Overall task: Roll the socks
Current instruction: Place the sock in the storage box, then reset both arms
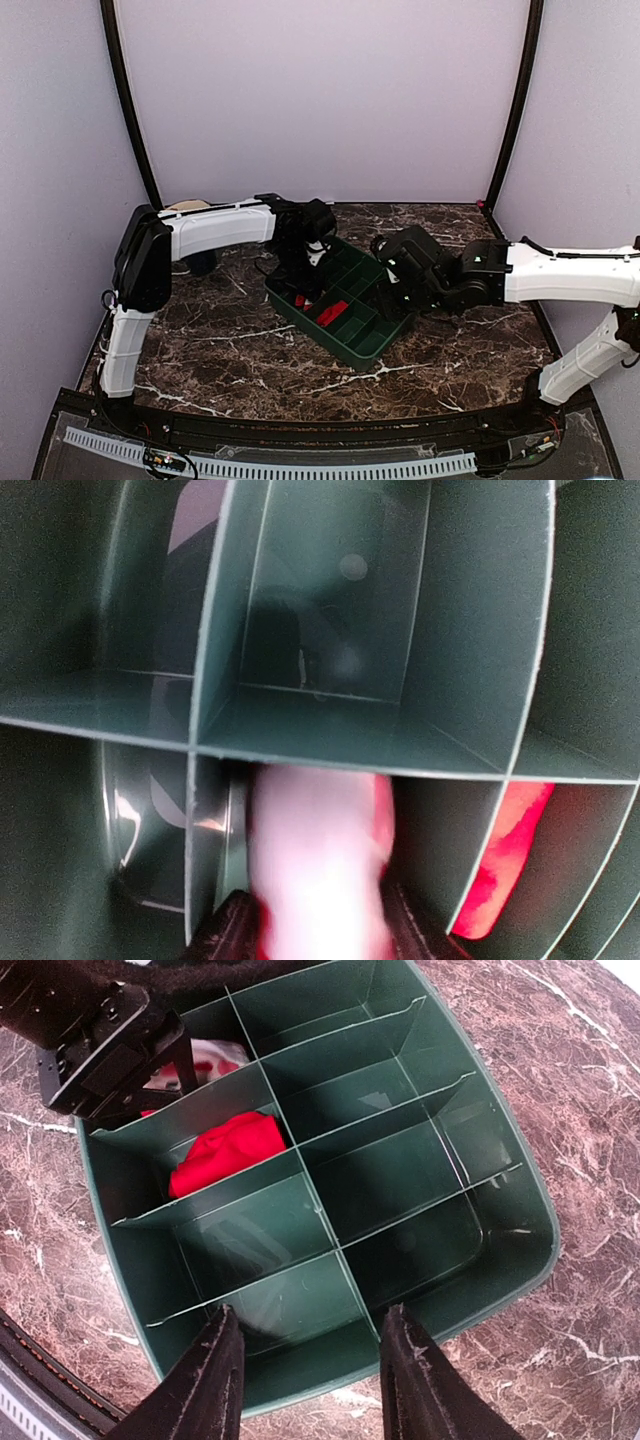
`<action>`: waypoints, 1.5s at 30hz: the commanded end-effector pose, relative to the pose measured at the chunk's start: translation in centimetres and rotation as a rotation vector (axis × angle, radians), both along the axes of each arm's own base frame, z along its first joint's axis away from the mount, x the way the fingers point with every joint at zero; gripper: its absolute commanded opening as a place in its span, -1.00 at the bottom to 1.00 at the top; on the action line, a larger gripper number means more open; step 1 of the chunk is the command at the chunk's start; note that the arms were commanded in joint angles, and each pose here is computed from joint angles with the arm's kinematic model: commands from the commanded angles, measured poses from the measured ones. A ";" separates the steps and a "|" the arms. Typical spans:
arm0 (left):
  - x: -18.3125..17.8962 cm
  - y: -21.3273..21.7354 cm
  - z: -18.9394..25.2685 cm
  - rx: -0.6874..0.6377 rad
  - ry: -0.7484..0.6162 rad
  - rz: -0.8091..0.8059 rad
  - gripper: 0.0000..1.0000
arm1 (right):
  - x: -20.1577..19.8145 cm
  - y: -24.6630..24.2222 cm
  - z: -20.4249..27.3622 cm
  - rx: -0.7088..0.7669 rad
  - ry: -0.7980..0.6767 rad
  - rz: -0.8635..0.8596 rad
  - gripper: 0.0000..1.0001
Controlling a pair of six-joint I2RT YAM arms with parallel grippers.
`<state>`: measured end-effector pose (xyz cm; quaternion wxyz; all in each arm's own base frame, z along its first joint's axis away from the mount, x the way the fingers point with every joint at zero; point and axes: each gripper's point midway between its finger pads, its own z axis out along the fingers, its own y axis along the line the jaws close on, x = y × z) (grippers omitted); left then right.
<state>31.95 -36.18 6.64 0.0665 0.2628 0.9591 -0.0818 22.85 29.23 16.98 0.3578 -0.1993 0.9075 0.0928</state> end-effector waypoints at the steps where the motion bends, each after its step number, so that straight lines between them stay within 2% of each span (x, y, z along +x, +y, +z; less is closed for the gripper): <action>1: -0.7 0.2 1.0 0.012 0.020 -0.009 -0.03 | 0.7 1.0 1.2 0.035 -0.021 0.007 -0.14; 5: -1.1 0.5 0.8 0.018 0.037 -0.014 0.03 | 0.8 1.2 1.3 0.032 -0.022 0.011 -0.14; 6: -1.1 0.5 0.9 0.017 0.039 -0.015 0.74 | 0.8 1.3 1.3 0.031 -0.022 0.012 -0.14; 7: -1.2 0.5 0.8 0.017 0.041 -0.015 0.86 | 0.9 1.3 1.3 0.031 -0.022 0.012 -0.14; 19: -1.3 1.1 1.7 0.016 0.020 -0.012 0.87 | 1.2 1.7 1.5 0.028 -0.028 0.021 -0.14; 24: -0.4 1.0 3.3 -0.001 -0.036 0.006 0.84 | 1.5 1.1 2.0 0.031 -0.050 0.000 -0.14; 33: 2.0 1.4 10.4 -0.090 -0.254 0.068 0.84 | 2.1 -0.5 1.2 0.006 -0.066 -0.046 -0.13; 39: 0.8 4.8 11.8 -0.153 -0.383 0.134 0.84 | 3.0 -1.8 -0.3 -0.020 -0.051 -0.105 -0.13; 45: -0.2 7.9 16.6 -0.316 -0.631 0.178 0.90 | 4.6 -3.9 1.1 -0.042 -0.135 -0.203 -0.01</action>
